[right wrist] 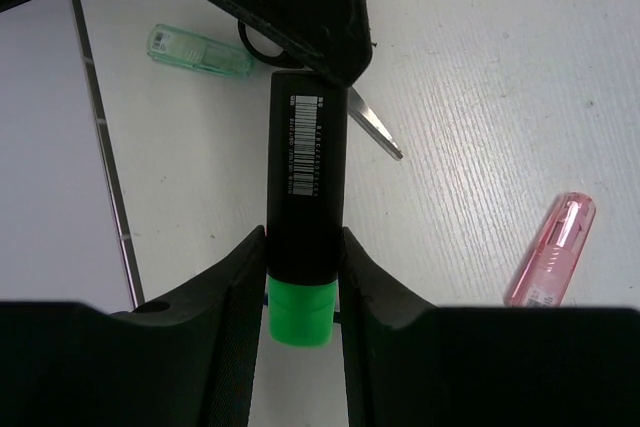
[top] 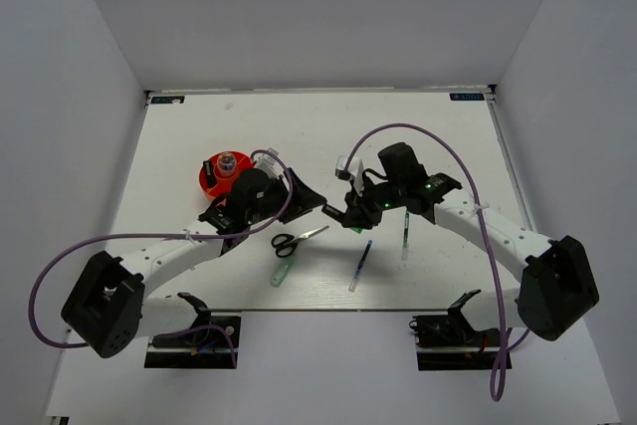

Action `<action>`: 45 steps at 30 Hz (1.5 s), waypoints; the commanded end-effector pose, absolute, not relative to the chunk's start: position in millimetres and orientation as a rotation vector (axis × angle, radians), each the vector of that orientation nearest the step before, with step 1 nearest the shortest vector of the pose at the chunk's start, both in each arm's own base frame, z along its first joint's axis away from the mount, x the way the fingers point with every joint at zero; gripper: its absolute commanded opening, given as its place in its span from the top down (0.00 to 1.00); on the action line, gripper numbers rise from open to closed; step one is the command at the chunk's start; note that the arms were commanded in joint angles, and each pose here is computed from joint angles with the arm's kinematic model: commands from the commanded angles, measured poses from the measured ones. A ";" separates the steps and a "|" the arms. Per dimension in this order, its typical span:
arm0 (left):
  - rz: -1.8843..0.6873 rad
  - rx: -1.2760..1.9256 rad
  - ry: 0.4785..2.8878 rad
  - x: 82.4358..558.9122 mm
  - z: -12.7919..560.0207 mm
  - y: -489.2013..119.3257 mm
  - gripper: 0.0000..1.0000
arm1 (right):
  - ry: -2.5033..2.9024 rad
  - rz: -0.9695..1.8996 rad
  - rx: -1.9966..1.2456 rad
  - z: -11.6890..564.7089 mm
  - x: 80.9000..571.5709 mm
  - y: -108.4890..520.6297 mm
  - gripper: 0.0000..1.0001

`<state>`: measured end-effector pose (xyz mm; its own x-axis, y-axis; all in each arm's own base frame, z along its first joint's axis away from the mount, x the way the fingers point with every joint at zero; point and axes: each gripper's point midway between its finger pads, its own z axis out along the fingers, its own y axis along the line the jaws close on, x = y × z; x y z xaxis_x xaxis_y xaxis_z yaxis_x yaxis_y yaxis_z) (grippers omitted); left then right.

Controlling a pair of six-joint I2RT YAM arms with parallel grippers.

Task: Sort the stationery into containers
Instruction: Place the pen in the storage box.

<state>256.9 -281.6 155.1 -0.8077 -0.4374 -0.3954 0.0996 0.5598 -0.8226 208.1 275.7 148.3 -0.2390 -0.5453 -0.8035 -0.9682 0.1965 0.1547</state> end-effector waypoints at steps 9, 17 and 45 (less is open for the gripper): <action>-1.326 -0.274 2.160 254.3 172.7 -299.3 0.33 | 1.815 0.915 -1.401 156.7 210.9 281.3 1.00; -1.360 -0.293 2.169 247.8 168.8 -305.7 0.38 | 1.828 0.902 -1.399 151.5 215.1 281.8 1.00; -1.389 -0.266 2.188 243.5 174.7 -324.0 0.92 | 1.849 0.878 -1.406 140.9 219.9 281.2 0.95</action>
